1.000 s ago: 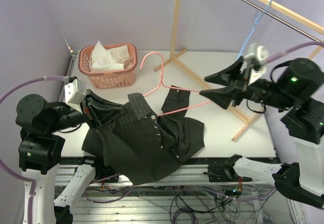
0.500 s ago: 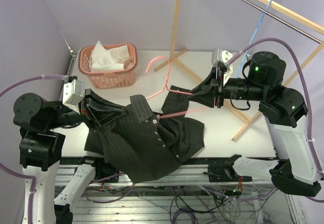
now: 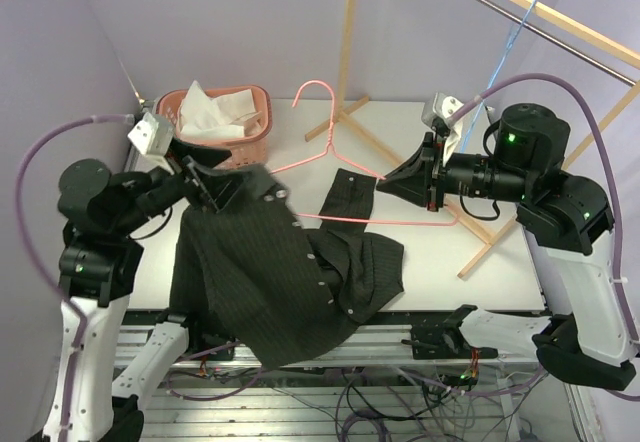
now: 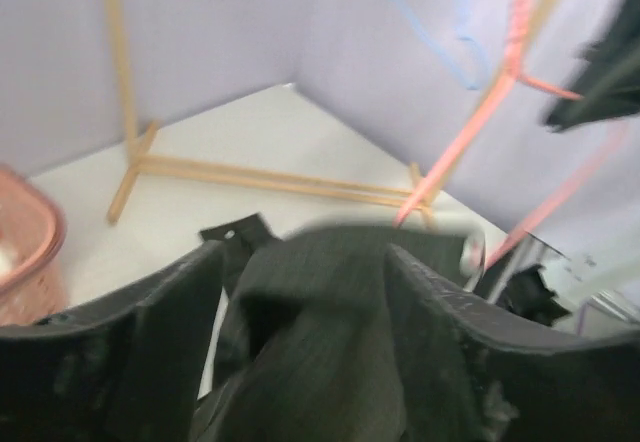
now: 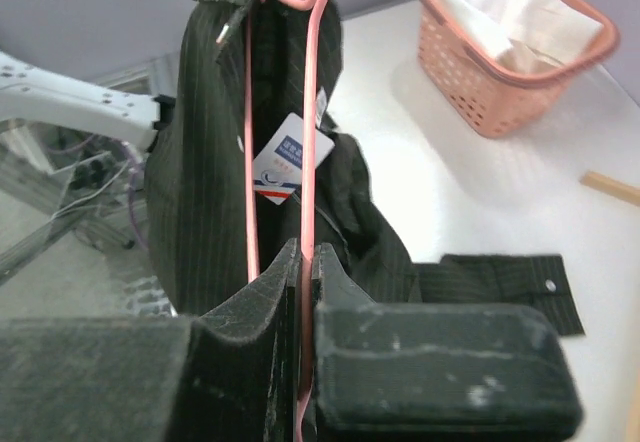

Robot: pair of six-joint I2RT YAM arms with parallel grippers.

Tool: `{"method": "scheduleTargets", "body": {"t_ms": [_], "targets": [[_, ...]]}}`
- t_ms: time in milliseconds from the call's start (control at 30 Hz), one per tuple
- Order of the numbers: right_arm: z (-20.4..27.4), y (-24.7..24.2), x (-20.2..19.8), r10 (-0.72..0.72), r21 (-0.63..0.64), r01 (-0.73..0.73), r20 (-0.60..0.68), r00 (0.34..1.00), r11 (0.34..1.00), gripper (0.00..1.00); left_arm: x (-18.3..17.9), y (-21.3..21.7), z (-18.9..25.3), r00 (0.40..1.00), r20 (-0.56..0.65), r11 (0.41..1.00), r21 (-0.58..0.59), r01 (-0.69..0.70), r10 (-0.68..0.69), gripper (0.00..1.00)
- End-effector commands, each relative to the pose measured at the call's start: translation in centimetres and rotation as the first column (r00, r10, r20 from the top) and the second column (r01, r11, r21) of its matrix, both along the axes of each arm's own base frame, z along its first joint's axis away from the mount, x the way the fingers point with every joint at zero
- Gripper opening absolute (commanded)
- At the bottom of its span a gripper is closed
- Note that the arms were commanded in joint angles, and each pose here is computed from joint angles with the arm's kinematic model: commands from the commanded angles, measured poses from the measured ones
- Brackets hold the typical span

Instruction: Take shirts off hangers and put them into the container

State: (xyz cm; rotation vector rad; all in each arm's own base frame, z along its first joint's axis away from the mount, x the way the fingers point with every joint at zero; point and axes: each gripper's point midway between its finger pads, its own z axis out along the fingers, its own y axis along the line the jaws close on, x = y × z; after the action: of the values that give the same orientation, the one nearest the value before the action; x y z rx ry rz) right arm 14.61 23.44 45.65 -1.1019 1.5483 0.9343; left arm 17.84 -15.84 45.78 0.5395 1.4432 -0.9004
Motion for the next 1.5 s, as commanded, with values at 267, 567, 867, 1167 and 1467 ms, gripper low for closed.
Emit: {"method": "scheduleTargets", "body": {"t_ms": [267, 567, 867, 1167, 1467], "targets": [[-1.3, -4.6, 6.2, -0.486, -0.106, 0.479, -0.058, 0.872, 0.871, 0.0, 9.9, 4.7, -9.5, 0.863, -0.284, 0.909, 0.124, -0.398, 0.417, 0.73], [3.1, -5.3, 15.4, -0.795, -0.019, 0.796, -0.074, 0.602, 0.604, 0.0, 9.0, 10.6, -9.7, 0.65, -0.316, 0.71, 0.13, -0.692, 0.691, 0.68], [4.6, -11.0, 22.3, -0.992, 0.104, 0.987, -0.012, 0.122, 0.12, 0.0, 6.2, 13.8, -13.8, 0.541, -0.281, 0.594, 0.159, -0.788, 0.793, 0.66], [7.1, -13.3, 22.0, -1.0, 0.199, 0.98, -0.021, 0.02, 0.015, 0.0, 4.8, 15.1, -15.2, 0.511, -0.238, 0.543, 0.094, -0.834, 0.826, 0.64], [6.9, -14.8, 22.9, -0.994, 0.189, 0.979, 0.063, -0.088, -0.074, 0.0, 5.1, 14.7, -16.0, 0.517, -0.257, 0.559, 0.128, -0.819, 0.816, 0.63]]}}
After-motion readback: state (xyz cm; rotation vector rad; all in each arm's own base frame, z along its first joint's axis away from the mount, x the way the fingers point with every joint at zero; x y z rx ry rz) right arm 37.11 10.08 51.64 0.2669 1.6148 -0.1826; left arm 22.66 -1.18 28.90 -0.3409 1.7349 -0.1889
